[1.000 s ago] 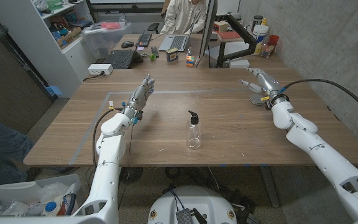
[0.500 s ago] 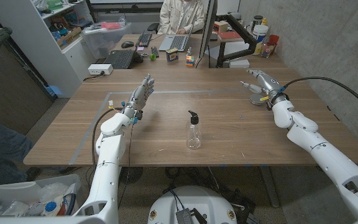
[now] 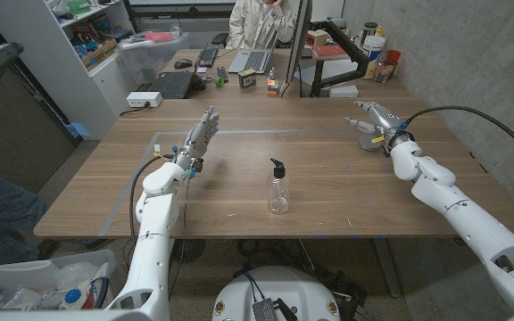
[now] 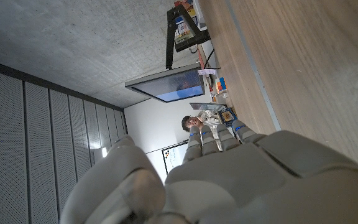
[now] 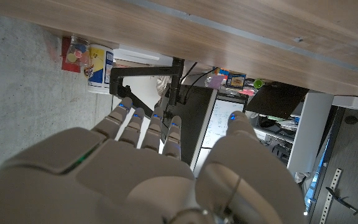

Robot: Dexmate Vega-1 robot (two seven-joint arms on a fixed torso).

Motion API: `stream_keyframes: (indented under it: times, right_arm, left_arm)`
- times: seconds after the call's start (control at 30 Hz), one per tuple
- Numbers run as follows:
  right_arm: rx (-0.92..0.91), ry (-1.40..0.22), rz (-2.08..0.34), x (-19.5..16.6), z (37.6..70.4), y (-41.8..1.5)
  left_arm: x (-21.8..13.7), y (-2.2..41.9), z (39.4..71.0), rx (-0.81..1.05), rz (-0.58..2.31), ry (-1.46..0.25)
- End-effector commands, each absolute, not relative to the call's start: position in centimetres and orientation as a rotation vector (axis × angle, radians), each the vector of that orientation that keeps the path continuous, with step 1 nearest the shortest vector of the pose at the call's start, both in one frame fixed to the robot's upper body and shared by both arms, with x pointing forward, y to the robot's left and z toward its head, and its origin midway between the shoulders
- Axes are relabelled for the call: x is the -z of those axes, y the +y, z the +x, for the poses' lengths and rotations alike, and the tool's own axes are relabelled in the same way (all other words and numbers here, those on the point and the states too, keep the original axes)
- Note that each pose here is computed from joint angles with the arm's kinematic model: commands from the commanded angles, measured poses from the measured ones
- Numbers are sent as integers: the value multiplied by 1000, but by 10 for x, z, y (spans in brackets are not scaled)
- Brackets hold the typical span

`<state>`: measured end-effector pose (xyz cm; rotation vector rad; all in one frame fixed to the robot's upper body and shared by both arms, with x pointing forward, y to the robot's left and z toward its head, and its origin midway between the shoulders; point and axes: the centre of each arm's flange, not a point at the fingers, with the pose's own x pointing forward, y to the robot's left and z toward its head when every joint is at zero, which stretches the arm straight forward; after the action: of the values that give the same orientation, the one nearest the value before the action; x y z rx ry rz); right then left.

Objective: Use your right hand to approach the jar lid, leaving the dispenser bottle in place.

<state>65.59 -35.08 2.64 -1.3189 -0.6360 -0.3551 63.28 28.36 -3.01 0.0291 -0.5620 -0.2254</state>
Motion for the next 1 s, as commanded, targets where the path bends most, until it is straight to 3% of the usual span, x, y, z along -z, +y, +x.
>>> stream_keyframes:
  times: [0.03,1.0]
  right_arm:
    - [340,-586,-1347,-24,661,-352]
    - [333,-472,-1396,-20,669,-366]
  left_arm:
    - [26,281,638,230,28,-569]
    - [26,283,638,221,30,-568]
